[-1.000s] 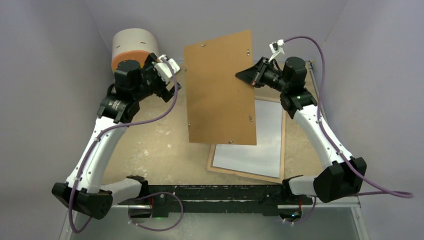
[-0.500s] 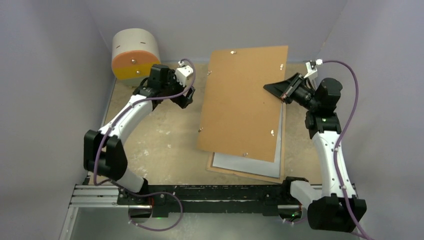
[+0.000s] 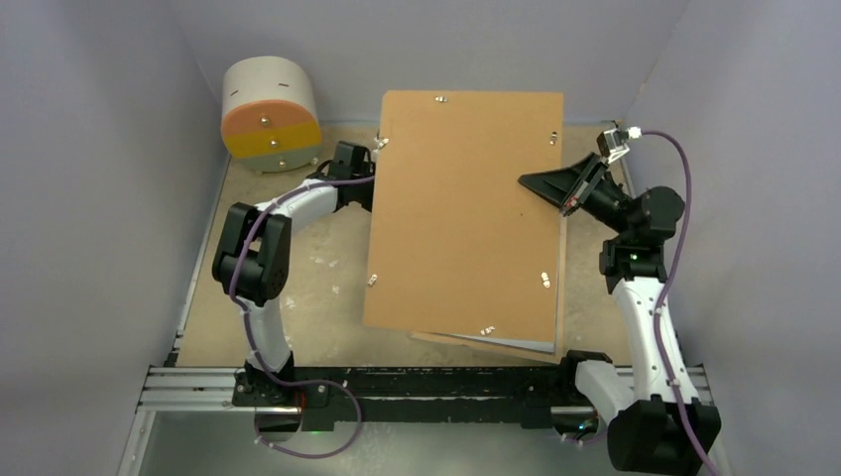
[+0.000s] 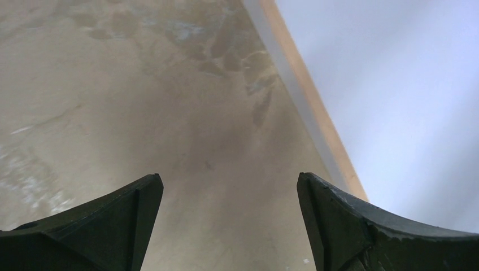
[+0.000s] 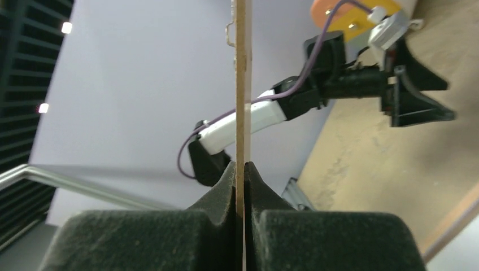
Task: Put the photo into the frame
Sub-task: Move the photo frame to the center of the board.
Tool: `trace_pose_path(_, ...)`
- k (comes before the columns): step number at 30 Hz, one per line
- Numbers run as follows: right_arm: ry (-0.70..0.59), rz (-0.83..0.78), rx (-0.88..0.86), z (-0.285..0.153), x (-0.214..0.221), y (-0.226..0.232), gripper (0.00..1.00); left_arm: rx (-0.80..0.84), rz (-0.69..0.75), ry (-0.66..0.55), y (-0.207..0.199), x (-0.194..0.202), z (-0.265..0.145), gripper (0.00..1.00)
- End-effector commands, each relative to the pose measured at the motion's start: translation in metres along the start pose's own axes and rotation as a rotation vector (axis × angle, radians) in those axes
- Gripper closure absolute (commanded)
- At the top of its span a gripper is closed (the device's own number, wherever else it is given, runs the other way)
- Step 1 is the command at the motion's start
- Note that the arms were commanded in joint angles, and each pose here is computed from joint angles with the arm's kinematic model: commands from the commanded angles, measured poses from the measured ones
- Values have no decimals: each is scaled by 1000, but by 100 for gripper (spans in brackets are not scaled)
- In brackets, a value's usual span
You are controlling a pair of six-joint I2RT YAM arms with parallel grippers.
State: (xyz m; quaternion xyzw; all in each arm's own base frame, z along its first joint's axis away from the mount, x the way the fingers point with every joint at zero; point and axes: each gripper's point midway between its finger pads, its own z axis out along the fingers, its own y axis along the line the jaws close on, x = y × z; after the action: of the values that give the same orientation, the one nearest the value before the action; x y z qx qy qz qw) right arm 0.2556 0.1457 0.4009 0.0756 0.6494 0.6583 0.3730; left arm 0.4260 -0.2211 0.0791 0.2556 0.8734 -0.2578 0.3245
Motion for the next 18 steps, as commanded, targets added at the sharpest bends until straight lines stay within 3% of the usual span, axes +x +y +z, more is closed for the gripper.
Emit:
trace_pose_path(1,36,90,-212,-8,7,47,100,156,33,-100,-44,-19,14,5)
trace_pose_path(7,37,114,-237,-9,6,50,100,178,16,-119,-56,-9,31,4)
trace_pose_path(18,63,147,-221,-9,14,35,100,113,3,-97,-49,5,63,15)
